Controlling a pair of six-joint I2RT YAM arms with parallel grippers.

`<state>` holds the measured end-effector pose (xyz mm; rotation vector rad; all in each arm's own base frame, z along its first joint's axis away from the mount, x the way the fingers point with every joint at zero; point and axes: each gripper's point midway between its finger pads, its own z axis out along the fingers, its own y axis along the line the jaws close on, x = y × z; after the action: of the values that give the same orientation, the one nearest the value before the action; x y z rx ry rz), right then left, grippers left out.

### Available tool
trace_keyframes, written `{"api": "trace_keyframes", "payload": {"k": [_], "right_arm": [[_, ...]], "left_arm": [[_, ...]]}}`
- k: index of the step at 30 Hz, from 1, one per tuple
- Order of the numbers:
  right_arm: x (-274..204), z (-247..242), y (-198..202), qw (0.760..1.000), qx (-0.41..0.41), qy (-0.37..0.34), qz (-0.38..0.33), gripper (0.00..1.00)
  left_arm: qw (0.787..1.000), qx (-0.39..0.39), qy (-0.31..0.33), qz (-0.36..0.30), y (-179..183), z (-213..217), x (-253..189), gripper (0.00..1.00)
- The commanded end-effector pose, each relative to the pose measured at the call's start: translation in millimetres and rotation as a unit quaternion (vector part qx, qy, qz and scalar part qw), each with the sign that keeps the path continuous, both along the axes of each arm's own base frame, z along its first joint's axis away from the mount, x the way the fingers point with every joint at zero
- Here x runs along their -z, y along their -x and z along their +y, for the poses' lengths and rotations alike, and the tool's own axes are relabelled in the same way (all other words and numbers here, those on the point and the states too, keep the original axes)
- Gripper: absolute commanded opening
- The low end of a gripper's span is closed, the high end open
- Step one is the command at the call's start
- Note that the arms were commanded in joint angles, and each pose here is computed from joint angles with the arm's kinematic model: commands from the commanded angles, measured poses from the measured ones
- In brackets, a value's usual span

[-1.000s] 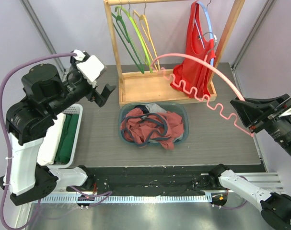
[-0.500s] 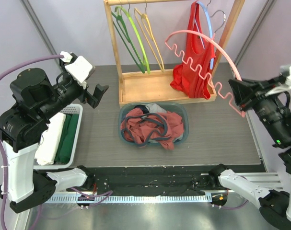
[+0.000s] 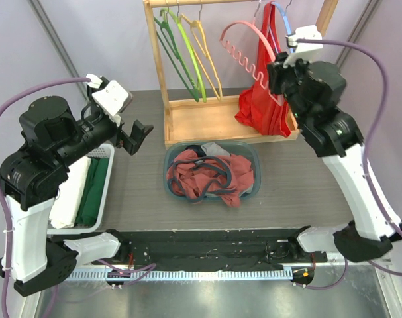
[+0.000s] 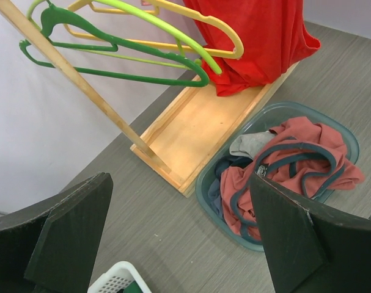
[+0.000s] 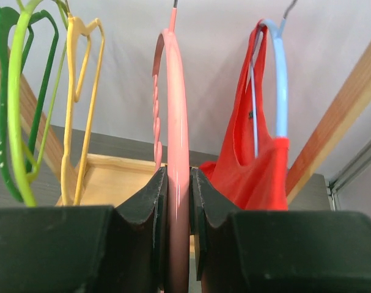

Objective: Remove the tank top from the hanger
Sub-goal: Place the hanger at the clothesline.

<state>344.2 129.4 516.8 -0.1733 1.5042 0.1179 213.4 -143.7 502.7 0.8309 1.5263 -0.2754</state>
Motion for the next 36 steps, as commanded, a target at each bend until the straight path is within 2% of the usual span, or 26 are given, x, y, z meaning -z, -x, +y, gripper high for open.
{"api": "trace_keyframes", "payload": {"k": [1,11,22,31,36], "right_arm": [[-78,2,-1,0.992,0.007,-0.045,-0.117,0.01],[-66,43,-23,0.994,-0.010,-0.011,-0.106,0.01],[-33,67,-68,0.997,0.007,0.027,-0.074,0.01],[-6,82,-75,0.999,-0.016,0.023,-0.040,0.01],[9,83,-60,0.999,-0.040,0.016,-0.015,0.01]], "left_arm": [[1.000,0.005,0.011,-0.010,6,2,-7,1.00],[1.000,0.007,0.005,-0.003,6,2,-1,1.00],[1.000,0.008,0.009,-0.001,6,3,-1,1.00],[1.000,0.011,0.016,0.012,7,1,4,1.00],[1.000,0.011,0.016,0.009,8,3,2,1.00]]}}
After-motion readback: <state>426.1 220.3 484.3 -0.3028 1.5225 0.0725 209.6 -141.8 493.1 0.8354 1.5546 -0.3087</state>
